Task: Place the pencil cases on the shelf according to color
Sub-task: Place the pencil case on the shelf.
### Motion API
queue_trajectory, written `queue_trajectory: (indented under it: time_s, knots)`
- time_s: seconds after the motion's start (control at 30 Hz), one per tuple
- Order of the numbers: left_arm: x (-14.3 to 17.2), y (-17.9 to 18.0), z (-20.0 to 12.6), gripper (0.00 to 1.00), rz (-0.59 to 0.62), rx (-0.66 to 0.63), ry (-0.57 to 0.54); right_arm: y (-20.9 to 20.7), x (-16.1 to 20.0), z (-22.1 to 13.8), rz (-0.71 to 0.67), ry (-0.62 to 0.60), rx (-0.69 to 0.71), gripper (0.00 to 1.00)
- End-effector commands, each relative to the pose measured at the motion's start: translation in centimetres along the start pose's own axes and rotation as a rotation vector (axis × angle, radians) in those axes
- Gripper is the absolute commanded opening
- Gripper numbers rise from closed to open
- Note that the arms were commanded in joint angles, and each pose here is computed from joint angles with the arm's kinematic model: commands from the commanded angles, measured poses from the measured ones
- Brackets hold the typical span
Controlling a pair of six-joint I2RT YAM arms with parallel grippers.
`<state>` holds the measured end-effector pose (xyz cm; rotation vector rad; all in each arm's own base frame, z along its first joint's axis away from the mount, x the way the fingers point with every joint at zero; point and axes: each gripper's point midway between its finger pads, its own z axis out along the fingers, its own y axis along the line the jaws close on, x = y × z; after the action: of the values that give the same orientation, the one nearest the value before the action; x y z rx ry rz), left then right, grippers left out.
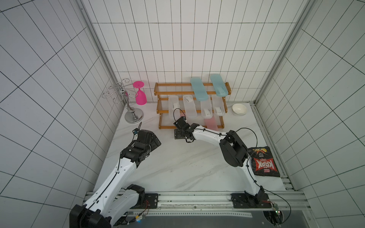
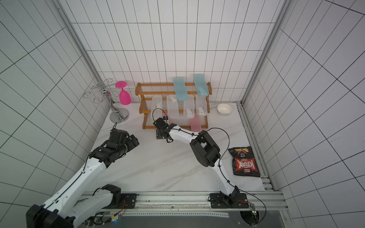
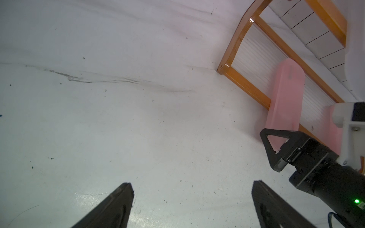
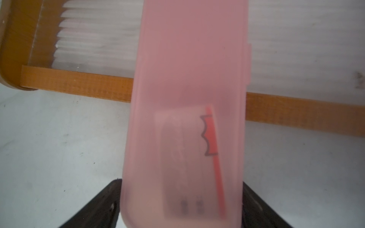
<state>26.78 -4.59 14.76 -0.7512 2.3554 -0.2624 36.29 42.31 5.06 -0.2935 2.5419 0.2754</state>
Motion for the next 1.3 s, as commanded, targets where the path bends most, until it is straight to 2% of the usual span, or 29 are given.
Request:
queue_trajectory:
  time_s: [0.0, 0.2, 0.5, 0.57, 0.7, 0.83, 0.97, 1.07, 1.27]
  knots:
    - [0.5, 0.3, -0.3, 0.98, 0.016, -0.006, 0.023, 0.4, -1.9, -1.5, 0.037, -0.046, -0.013, 0.96]
    - [1.4, -0.3, -0.8, 0.98, -0.016, 0.055, 0.059, -0.2, -2.2, -5.1, 0.053, -0.073, -0.029, 0.97]
    - [3.0, -1.6, -1.5, 0.98, -0.006, 0.113, 0.086, -1.6, 1.3, -8.2, 0.077, -0.051, -0.067, 0.93]
    - [3.4, -2.3, -1.7, 0.98, 0.008, 0.126, 0.085, -2.1, 2.1, -8.8, 0.072, -0.054, -0.070, 0.89]
    - [4.0, -3.4, -2.1, 0.98, 0.035, 0.129, 0.053, -3.0, 4.2, -9.1, 0.074, -0.045, -0.099, 0.69]
    - [3.6, -3.9, -2.2, 0.98, 0.040, 0.139, 0.027, -2.6, 5.2, -7.7, 0.066, -0.040, -0.137, 0.46]
    - [3.2, -3.4, -2.4, 0.98, 0.054, 0.114, 0.003, -1.6, 5.0, -5.5, 0.042, -0.027, -0.134, 0.31]
    - [2.9, -2.8, -2.3, 0.98, 0.061, 0.094, -0.017, -1.0, 4.4, -3.9, 0.042, -0.032, -0.136, 0.25]
    - [2.6, -1.8, -2.1, 0.98, 0.065, 0.071, -0.057, -0.6, 2.6, -1.7, 0.061, -0.074, -0.144, 0.24]
